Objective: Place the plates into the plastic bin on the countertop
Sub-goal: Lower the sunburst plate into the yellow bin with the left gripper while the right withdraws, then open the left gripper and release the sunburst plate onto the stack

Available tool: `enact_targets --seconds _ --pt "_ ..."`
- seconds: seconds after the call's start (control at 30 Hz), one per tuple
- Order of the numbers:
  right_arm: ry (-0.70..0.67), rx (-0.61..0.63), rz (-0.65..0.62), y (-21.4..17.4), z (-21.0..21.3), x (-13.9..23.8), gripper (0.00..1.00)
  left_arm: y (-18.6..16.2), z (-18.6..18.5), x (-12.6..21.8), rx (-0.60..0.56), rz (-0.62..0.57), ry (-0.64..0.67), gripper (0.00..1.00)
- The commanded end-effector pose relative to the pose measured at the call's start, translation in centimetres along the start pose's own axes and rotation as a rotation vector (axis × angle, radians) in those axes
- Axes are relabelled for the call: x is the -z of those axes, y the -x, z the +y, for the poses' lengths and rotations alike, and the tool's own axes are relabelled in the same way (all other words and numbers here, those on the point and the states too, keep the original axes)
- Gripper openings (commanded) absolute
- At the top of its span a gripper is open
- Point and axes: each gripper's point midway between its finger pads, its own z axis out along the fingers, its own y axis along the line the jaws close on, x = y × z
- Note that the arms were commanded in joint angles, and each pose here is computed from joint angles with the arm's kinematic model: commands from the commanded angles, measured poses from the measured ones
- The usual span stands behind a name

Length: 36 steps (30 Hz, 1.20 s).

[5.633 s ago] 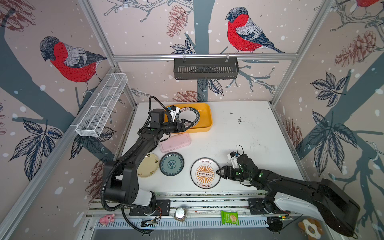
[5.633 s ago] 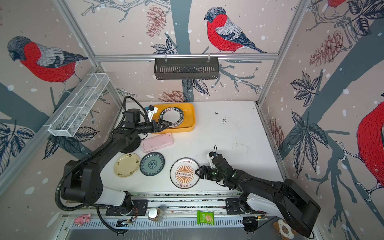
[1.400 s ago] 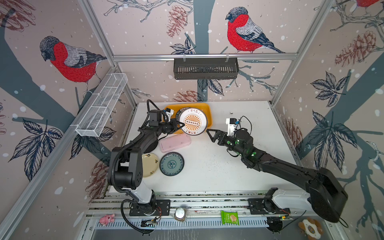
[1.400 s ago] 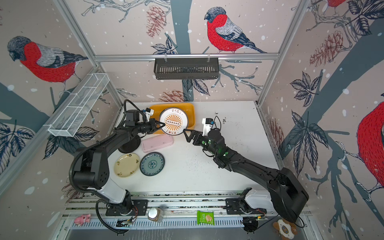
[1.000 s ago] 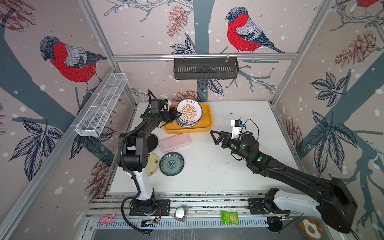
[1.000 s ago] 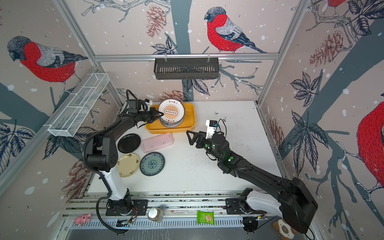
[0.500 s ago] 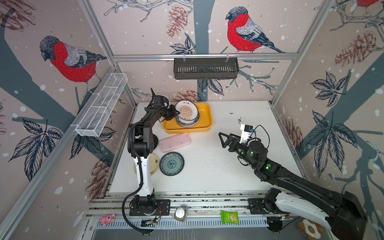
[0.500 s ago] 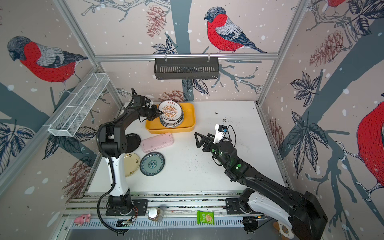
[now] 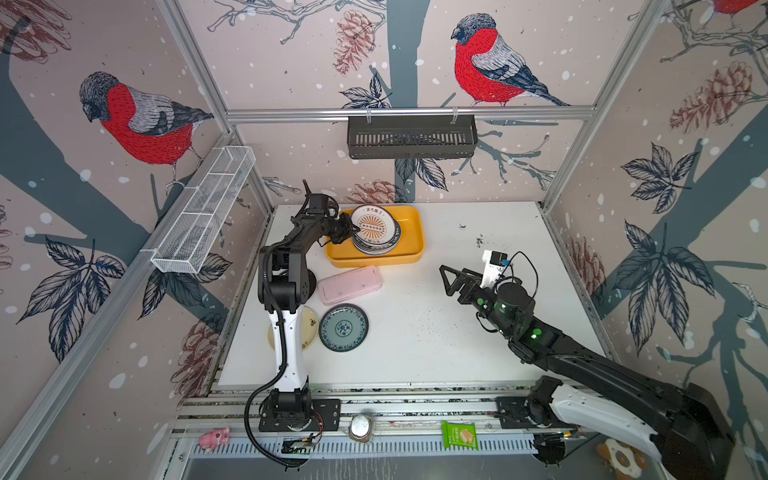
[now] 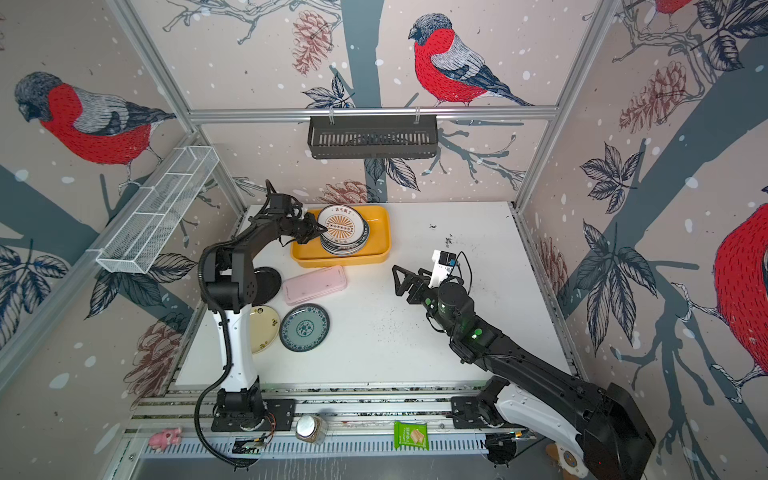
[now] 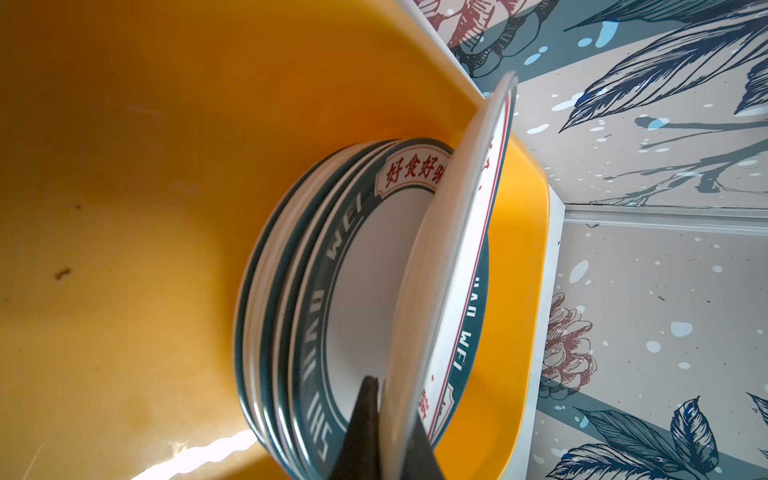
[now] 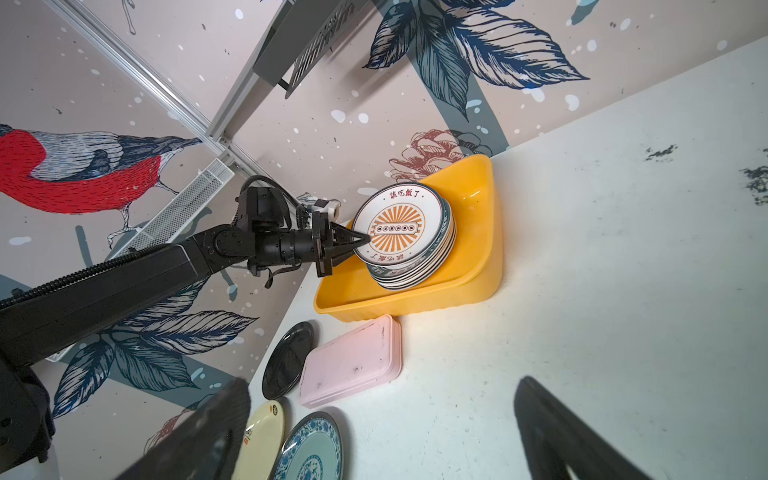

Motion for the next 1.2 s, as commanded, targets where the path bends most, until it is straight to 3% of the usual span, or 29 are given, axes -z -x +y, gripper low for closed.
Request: enact_targets --seconds 0.0,0.17,0.43,0.83,1.17 --pt "-0.005 -0.023 -0.03 0.6 -0.2 0.0 1.0 -0.7 0.1 0.1 -0.008 0.014 0.004 0.07" --pt "-0.023 -0.041 -0.024 0.4 -0.9 -0.1 1.0 -1.5 -0.2 0.1 -0.014 0.029 -0.001 0.11" --pt "-0.031 -0.055 -0.011 -0.2 -1.5 -0.4 1.0 -2.3 -1.0 0.7 -0.05 0.032 0.0 0.24" --pt "-0.06 -0.075 0.019 -1.3 -3.3 -1.2 1.0 -2.6 -0.8 1.7 -0.12 0.044 0.081 0.41" --pt "-0.052 -0.083 0.05 -1.9 -3.5 -2.1 1.0 -2.5 -0.9 2.0 -0.159 0.041 0.114 0.47"
